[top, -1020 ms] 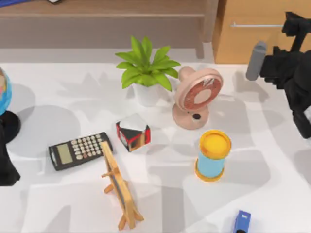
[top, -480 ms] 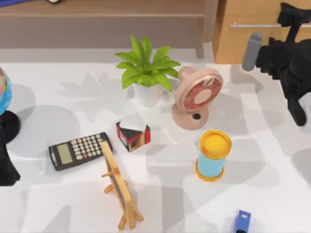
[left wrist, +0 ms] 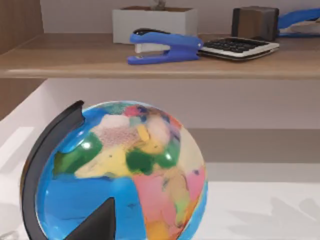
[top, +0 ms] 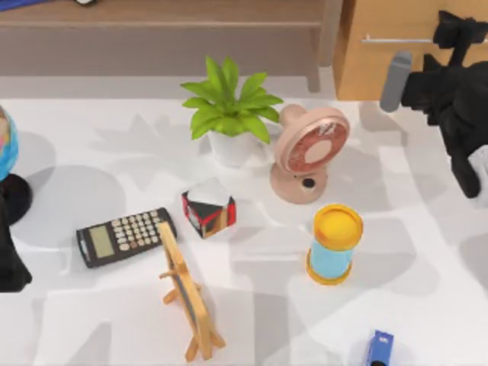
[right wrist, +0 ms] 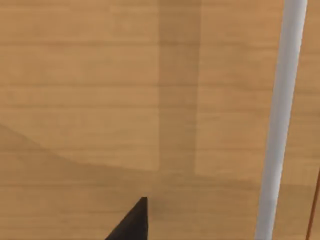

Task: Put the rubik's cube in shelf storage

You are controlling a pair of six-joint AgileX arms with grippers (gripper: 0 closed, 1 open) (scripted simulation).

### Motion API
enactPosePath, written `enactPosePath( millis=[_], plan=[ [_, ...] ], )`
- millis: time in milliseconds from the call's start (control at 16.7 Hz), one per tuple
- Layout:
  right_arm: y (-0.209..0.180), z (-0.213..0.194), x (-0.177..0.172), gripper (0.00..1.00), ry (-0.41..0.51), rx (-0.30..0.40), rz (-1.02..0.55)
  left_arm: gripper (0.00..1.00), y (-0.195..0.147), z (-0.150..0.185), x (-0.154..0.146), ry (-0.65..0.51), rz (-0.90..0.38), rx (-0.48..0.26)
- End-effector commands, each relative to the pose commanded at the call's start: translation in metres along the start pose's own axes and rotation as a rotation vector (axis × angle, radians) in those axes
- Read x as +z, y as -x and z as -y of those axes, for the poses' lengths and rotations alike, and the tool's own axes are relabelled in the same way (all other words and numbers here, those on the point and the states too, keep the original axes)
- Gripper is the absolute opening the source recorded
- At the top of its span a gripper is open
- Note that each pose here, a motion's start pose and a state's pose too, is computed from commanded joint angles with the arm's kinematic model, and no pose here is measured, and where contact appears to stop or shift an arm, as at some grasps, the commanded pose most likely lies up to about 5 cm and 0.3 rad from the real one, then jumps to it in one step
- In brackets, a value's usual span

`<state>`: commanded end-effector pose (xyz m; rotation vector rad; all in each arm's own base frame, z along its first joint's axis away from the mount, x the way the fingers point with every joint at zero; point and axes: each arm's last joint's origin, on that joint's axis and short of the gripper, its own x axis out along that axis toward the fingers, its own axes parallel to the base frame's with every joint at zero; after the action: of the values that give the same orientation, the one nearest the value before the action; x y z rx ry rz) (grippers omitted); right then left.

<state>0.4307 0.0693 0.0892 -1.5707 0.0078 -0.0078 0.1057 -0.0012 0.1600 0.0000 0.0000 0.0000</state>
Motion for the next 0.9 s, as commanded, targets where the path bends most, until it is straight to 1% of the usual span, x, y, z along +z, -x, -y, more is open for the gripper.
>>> enactPosePath(
  millis=[480,540,900],
  plan=[
    [0.0,0.0,0.0,0.02,0.0,0.0,0.0,1.0,0.0,0.0,0.0,0.0,0.0,0.0],
    [0.0,0.0,0.0,0.0,0.0,0.0,0.0,1.0,0.0,0.0,0.0,0.0,0.0,0.0],
    [0.0,0.0,0.0,0.0,0.0,0.0,0.0,1.0,0.0,0.0,0.0,0.0,0.0,0.0]
  ],
)
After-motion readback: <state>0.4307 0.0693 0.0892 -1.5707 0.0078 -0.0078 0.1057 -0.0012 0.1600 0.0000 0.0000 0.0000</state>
